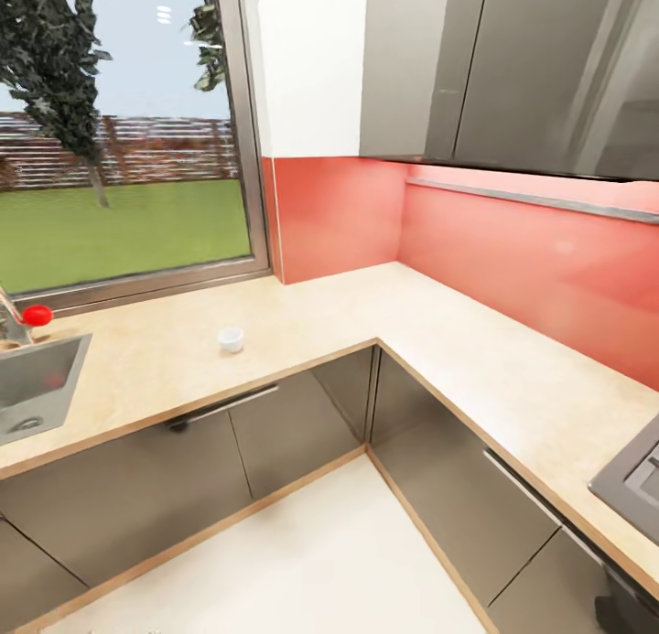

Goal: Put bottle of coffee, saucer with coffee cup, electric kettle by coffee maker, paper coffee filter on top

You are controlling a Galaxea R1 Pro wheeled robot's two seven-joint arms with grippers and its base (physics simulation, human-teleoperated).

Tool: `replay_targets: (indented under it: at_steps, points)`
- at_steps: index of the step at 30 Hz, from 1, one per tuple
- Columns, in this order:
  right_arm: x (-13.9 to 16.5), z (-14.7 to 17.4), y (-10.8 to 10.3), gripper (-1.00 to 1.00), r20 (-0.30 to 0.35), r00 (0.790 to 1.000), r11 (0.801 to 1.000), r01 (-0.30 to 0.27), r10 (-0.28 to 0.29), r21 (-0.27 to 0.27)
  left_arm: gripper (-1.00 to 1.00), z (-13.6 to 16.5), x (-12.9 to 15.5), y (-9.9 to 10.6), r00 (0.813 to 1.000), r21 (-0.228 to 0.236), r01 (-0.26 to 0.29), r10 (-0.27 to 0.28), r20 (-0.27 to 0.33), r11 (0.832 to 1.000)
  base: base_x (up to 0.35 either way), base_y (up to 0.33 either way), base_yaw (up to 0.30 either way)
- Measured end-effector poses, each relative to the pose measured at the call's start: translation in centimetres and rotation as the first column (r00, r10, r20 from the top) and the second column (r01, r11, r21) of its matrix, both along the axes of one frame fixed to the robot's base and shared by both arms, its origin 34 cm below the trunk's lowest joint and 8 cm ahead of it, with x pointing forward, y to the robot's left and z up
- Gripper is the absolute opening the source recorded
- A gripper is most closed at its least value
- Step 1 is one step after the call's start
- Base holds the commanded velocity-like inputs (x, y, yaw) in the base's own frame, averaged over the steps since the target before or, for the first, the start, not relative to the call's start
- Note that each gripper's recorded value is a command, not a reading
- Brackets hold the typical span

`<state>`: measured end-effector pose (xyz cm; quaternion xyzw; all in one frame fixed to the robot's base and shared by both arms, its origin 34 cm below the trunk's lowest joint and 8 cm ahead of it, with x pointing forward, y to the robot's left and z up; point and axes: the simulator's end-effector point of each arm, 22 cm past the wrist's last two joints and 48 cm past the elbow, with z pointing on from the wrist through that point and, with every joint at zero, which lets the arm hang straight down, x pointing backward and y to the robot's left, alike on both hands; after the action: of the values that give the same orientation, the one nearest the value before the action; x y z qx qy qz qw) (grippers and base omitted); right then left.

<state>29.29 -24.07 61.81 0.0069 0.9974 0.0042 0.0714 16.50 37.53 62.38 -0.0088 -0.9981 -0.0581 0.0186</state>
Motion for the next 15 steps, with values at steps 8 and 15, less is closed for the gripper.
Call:
replay_targets:
  at_steps: [8,15]
  points:
    - [-0.17,-0.08,0.12,1.0,-0.004,1.0,1.0,0.0,0.0,0.002,1.0,-0.02,-0.17,-0.01,1.0,0.0,0.0,0.0,-0.004,1.0,0.0,0.0,0.254]
    - [-0.16,-0.06,0.13,1.0,-0.004,1.0,1.0,0.0,0.0,0.002,1.0,-0.02,-0.13,-0.01,1.0,0.0,0.0,0.0,-0.003,1.0,0.0,0.0,0.275]
